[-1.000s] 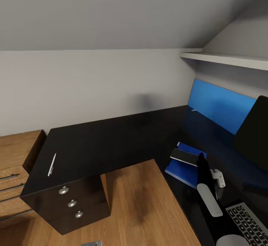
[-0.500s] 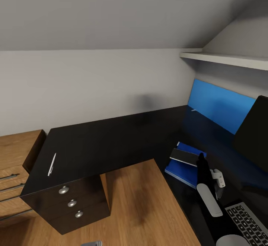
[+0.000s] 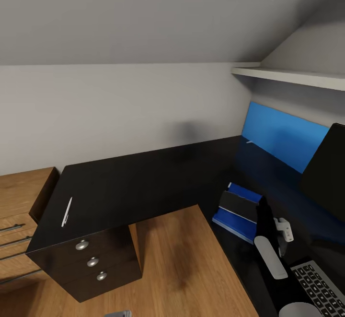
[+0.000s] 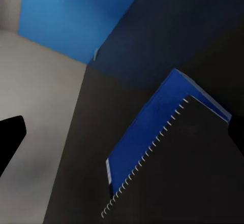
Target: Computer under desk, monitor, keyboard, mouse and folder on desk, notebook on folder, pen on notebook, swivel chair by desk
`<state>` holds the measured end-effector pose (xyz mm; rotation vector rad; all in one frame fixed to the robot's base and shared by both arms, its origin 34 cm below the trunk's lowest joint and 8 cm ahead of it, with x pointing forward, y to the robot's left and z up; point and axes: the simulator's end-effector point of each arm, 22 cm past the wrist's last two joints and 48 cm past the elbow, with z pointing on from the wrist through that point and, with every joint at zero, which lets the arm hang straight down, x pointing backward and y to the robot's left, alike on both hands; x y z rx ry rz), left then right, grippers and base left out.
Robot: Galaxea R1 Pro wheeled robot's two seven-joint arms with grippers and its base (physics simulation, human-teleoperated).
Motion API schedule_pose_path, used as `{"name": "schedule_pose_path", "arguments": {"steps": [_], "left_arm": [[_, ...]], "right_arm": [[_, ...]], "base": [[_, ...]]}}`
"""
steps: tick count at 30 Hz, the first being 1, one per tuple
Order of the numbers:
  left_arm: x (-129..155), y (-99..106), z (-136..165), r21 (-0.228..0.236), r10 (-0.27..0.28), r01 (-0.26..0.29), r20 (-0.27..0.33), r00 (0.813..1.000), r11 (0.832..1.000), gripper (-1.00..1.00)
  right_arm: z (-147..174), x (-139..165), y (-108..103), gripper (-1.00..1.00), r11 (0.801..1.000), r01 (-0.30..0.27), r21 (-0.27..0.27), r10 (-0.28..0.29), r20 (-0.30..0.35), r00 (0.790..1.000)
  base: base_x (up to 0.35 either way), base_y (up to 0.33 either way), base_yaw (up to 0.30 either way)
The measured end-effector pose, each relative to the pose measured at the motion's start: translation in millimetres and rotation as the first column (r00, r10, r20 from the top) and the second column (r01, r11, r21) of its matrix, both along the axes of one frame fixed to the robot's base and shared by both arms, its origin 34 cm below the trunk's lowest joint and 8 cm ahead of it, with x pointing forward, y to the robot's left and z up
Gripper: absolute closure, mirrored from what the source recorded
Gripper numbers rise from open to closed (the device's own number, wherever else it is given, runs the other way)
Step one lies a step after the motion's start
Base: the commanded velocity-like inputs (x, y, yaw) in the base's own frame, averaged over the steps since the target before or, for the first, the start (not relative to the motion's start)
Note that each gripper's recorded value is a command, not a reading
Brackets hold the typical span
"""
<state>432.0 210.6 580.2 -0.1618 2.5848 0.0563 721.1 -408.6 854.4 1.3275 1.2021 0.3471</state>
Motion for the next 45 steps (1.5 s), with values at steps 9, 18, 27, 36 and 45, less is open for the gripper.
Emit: {"name": "schedule_pose_path", "arguments": {"steps": [9, 18, 27, 36, 45], "left_arm": [[0, 0, 0, 0.0, 0.0, 0.0, 0.0, 1.0, 1.0, -1.0], [0, -1, 0, -0.001, 0.001, -0.001, 0.0, 1.0, 1.0, -1.0], [0, -1, 1, 0.0, 0.0, 0.0, 0.001, 1.0, 1.0, -1.0], [-1, 0, 0, 0.004, -0.001, 0.001, -0.001, 1.0, 1.0, -1.0], [-7, -1, -4, 0.003, -0.006, 0.006, -0.015, 1.0, 1.0, -1.0]], "right_arm": [[7, 3, 3, -1.0, 1.0, -0.006, -0.001, 0.006, 0.019, 1.0], [15, 7, 13, -1.0, 1.0, -0.022, 0.006, 0.021, 0.042, 0.999], [17, 21, 76, -1.0, 0.987, -0.16, -0.018, 0.161, 0.037, 0.986], [2, 19, 119, -1.0, 0.971, -0.236, -0.043, 0.236, 0.001, 0.972], [16, 21, 170, -1.0, 0.94, -0.31, -0.146, 0.316, 0.021, 0.949]], "base": [[0.0, 0.0, 0.0], [0.0, 0.0, 0.081], [0.0, 0.0, 0.228], [0.0, 0.0, 0.259], [0.0, 0.0, 0.146]]}}
